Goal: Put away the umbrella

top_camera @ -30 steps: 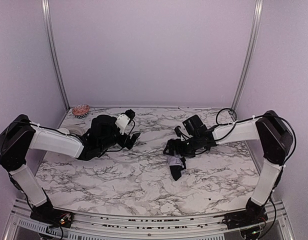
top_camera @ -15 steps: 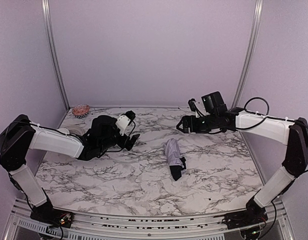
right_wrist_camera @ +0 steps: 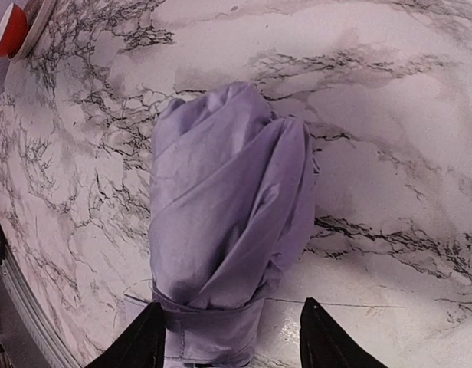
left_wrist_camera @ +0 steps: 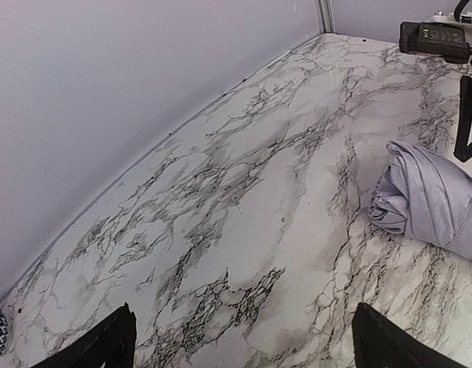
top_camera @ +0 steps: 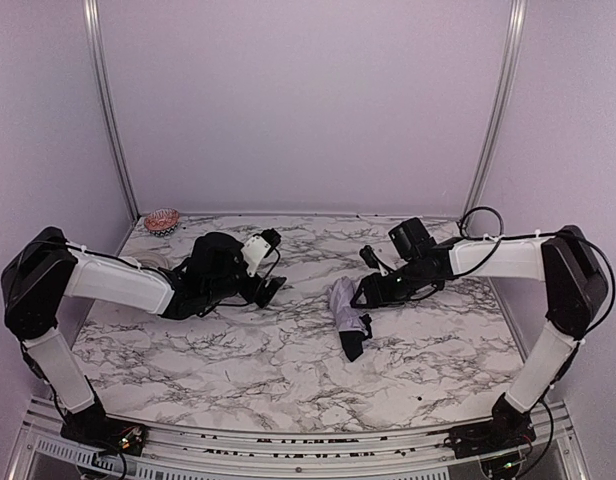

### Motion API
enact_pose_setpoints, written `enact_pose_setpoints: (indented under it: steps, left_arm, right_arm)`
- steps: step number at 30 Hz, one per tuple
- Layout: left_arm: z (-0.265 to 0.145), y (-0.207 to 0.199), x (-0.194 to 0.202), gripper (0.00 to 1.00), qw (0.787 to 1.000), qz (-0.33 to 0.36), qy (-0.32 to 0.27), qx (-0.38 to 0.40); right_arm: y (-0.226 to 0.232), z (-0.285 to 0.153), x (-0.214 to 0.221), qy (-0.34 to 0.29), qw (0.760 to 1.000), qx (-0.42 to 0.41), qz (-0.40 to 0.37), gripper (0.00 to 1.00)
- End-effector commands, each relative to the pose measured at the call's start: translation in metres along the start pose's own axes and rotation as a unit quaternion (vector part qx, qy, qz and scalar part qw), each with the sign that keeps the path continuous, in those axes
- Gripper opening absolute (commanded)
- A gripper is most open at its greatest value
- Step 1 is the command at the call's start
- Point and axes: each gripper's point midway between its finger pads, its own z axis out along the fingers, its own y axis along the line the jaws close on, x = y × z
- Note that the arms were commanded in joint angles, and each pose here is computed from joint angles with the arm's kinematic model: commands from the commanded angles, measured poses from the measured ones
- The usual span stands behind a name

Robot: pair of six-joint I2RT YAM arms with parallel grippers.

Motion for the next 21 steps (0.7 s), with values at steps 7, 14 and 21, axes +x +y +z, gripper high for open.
enact_pose_setpoints:
  steps: [7,14,21]
  left_arm:
    - [0.007,-0.011,-0.003,0.99,1.000,0.022,0.013,0.017]
    - [0.008,-0.016,-0.006,0.99,0.999,0.032,0.013,0.023]
    - [0.006,-0.017,-0.006,0.99,0.999,0.036,0.014,0.024]
  right_arm:
    - [0.003,0.021,0.034,0.043,0.999,-0.012,0.000,0.46]
    - [-0.007,0.029,0.034,0.030,1.000,0.003,0.004,0.32]
    - [0.022,0.003,-0.005,-0.013,0.999,-0.032,-0.021,0.57]
